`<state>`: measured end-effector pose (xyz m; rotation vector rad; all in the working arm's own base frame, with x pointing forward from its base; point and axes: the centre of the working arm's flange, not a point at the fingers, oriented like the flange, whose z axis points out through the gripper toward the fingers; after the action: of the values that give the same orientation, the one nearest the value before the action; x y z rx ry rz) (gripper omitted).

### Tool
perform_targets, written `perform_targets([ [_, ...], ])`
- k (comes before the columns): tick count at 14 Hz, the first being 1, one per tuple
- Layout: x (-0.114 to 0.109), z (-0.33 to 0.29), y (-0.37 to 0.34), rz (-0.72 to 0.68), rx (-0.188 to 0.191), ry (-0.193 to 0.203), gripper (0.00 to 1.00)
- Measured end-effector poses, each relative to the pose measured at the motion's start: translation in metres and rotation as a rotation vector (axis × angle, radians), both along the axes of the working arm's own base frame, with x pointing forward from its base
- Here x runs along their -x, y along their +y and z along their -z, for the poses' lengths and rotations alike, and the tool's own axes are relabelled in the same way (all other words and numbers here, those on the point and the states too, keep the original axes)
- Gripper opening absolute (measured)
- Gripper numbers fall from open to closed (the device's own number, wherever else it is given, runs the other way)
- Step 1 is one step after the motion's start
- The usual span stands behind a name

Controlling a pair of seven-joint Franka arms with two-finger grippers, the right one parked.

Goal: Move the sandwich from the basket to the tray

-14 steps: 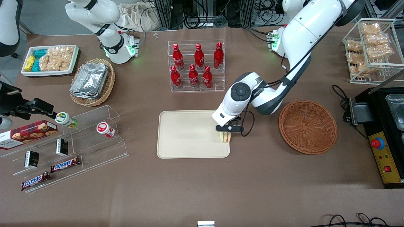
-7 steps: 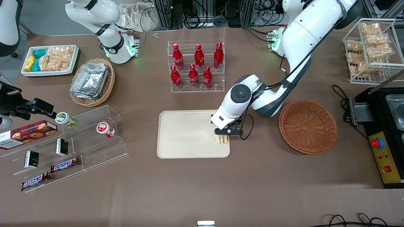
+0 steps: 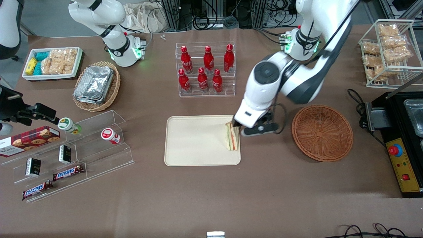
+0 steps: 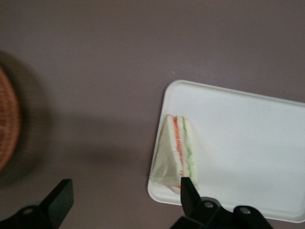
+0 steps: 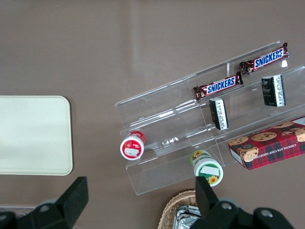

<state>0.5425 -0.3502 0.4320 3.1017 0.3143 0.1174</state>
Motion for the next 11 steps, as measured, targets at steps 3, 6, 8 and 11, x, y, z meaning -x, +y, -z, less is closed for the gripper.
perform_targets([
  [3,-0.005,-0.057,0.063,0.005,0.006,0.065,1.0],
  [6,-0.024,-0.097,0.138,0.017,0.009,0.14,1.0],
  [8,-0.035,-0.12,0.186,0.008,0.013,0.173,1.0],
  [11,-0.034,-0.148,0.233,0.014,0.015,0.204,1.0],
])
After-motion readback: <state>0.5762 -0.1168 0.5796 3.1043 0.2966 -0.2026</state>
